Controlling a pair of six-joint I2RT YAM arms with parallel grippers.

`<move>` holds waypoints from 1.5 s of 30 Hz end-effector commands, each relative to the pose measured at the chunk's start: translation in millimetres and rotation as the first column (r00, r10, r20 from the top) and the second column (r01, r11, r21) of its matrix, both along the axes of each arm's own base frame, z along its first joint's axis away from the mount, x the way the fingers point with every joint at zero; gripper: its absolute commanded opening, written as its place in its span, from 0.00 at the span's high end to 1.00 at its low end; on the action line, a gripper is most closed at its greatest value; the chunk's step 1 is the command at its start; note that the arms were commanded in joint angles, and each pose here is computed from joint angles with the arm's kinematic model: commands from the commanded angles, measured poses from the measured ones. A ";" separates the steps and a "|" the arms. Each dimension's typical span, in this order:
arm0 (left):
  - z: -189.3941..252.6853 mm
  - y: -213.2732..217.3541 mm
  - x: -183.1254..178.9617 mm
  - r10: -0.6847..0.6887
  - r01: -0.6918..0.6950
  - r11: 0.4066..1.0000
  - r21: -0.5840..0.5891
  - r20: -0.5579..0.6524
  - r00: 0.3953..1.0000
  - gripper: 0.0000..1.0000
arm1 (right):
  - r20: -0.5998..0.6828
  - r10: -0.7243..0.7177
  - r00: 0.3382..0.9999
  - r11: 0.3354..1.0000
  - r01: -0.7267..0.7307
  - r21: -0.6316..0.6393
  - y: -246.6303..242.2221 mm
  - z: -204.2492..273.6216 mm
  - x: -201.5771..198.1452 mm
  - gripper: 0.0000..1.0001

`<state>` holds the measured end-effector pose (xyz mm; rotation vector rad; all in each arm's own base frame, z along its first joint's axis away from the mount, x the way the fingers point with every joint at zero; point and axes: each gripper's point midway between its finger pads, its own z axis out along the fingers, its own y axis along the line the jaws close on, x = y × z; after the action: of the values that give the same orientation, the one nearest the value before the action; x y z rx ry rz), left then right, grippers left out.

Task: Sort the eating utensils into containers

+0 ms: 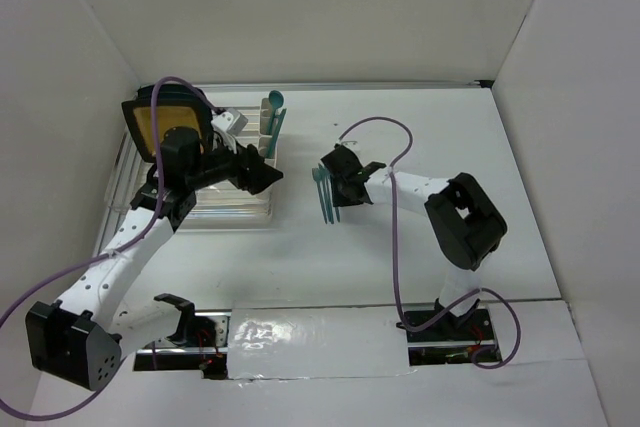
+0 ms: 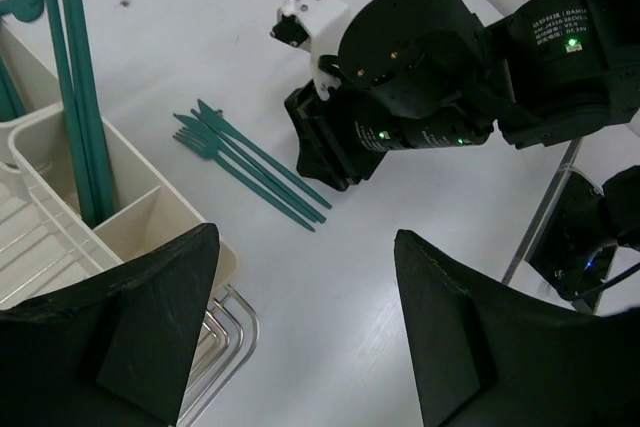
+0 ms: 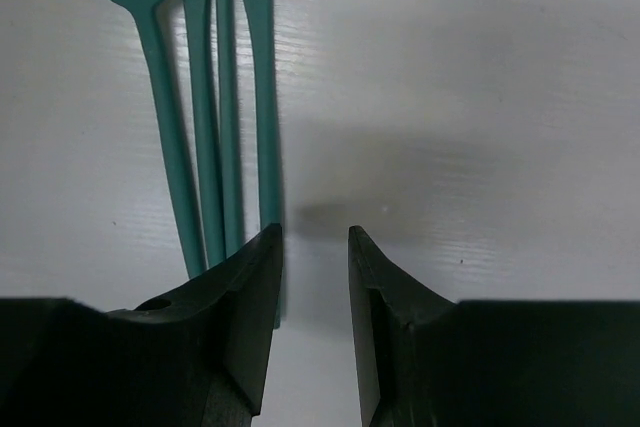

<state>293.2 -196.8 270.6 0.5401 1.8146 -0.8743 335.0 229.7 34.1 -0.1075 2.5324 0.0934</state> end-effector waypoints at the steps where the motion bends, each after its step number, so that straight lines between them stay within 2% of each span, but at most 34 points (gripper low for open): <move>1: 13.9 -9.2 -7.0 -0.066 0.066 0.997 -0.040 0.002 0.998 0.17 | 0.100 0.024 0.995 0.999 -0.028 0.040 26.7 23.5 25.0 0.60; 9: 13.6 -8.4 -8.3 -0.062 0.062 0.997 -0.037 0.003 0.998 0.16 | 0.088 0.050 0.995 0.999 -0.050 -0.005 39.4 9.1 24.2 0.58; 13: 15.5 -7.5 -8.9 -0.055 0.055 0.998 -0.037 0.014 0.998 0.16 | 0.078 0.010 0.997 0.996 -0.004 -0.085 25.1 -5.4 25.7 0.59; 20: 16.4 -6.2 -10.4 -0.053 0.054 0.998 -0.039 0.018 0.998 0.15 | 0.098 0.004 0.995 0.997 0.004 -0.076 24.6 1.3 26.3 0.58; 31: 13.5 -6.3 -9.3 -0.052 0.052 0.998 -0.036 0.010 0.999 0.15 | 0.059 0.019 0.998 0.995 -0.013 -0.096 20.4 -23.0 22.3 0.67; 35: 12.7 -6.3 -8.4 -0.051 0.051 0.998 -0.033 0.007 0.999 0.15 | 0.035 0.014 0.999 0.999 -0.012 -0.043 20.1 -26.6 17.7 0.70; 37: 13.6 -7.0 -9.2 -0.055 0.055 0.998 -0.035 0.010 0.998 0.15 | 0.056 0.007 0.998 1.000 -0.007 0.005 22.9 -12.5 19.9 0.70; 39: 12.2 -6.6 -9.1 -0.057 0.057 0.998 -0.035 0.006 0.998 0.16 | 0.061 0.010 0.998 0.999 -0.013 0.038 25.1 -5.2 19.9 0.65; 45: 14.7 -7.5 -10.8 -0.064 0.065 0.997 -0.037 0.015 0.998 0.15 | 0.103 -0.014 0.995 0.996 0.005 0.087 21.0 20.9 25.6 0.59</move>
<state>284.9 -201.7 266.9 0.5513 1.8400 -0.9348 350.5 246.9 23.0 -0.1090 2.4947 0.1101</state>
